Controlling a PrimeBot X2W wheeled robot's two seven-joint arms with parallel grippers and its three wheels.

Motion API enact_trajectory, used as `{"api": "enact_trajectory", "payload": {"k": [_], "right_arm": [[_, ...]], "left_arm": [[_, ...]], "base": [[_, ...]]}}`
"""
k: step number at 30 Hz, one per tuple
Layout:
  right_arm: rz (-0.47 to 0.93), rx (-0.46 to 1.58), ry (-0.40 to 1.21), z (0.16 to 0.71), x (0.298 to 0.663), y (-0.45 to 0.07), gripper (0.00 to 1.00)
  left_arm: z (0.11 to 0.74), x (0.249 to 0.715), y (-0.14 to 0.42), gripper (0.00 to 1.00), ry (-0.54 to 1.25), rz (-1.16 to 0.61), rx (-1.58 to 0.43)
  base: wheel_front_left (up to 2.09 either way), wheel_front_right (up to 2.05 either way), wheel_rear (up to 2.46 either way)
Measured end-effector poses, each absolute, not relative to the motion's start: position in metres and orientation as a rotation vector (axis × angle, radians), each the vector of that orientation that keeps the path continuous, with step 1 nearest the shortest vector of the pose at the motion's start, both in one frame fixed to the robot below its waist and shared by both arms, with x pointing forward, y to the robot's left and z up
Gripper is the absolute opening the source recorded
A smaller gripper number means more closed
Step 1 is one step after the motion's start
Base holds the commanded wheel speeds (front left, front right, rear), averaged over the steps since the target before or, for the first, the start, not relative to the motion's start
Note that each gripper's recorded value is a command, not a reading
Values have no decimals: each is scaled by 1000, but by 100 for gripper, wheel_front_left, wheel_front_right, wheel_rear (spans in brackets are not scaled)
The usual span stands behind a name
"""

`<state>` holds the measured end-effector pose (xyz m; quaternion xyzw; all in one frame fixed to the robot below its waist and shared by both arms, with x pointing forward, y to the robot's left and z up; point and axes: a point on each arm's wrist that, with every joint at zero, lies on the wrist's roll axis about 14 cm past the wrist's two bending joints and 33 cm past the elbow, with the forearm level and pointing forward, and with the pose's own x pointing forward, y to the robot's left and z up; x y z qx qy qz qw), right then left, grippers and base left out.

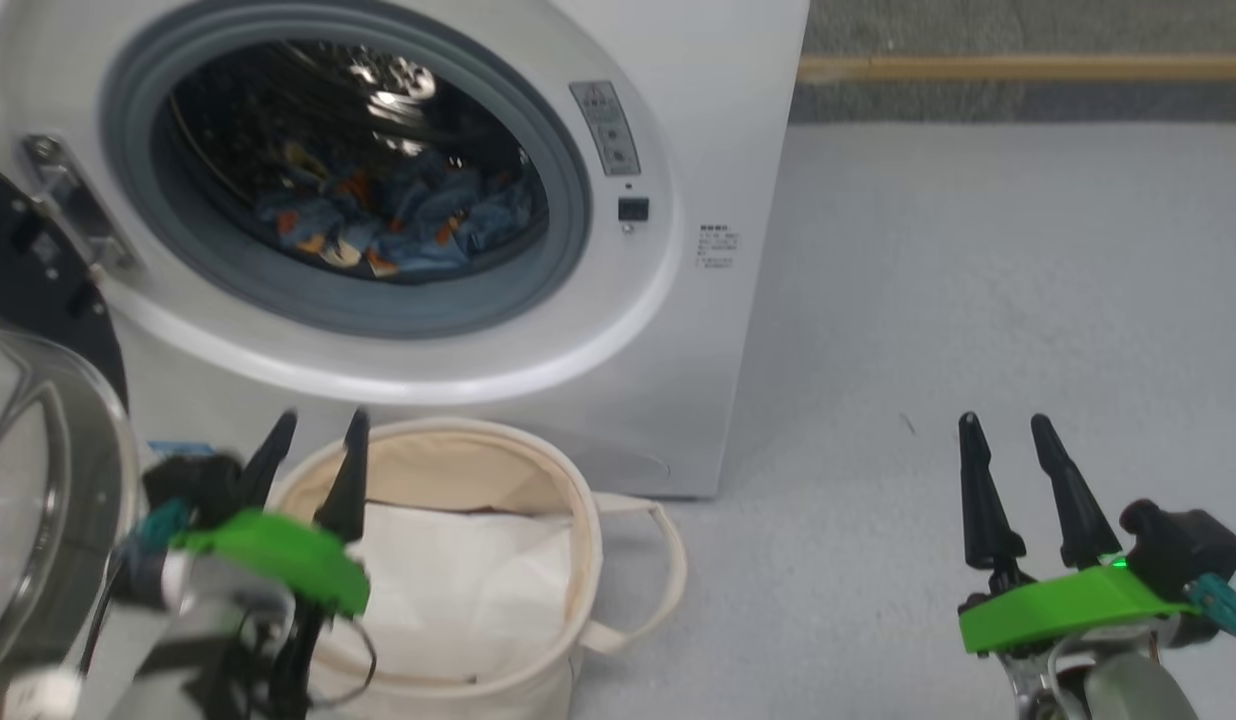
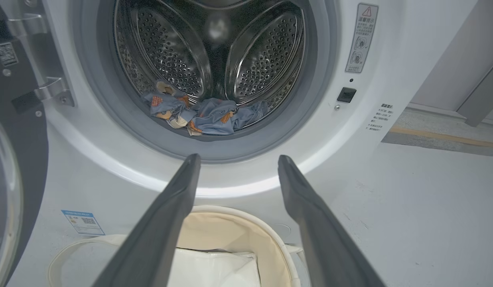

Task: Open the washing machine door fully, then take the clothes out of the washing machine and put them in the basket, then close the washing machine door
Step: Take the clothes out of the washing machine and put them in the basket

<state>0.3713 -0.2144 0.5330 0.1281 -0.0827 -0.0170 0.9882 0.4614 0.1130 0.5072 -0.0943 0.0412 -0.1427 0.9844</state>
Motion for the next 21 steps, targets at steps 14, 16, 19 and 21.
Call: {"api": "enact_trajectory", "payload": {"k": [14,16,19,21], "right_arm": [[-62,243,-129,517,412,-226,100],[-68,245,-124,514,418,-229,100],[-71,233,-111,507,429,-232,100],[-75,234,-104,503,436,-234,100]], "left_arm": [[489,561,55,100,235,-372,-83],[480,575,51,100,288,-371,-74],[475,597,43,100,319,-375,-59],[476,613,36,100,321,-382,-43]], "base": [[0,0,0],[0,0,0],[0,0,0],[0,0,0]]}}
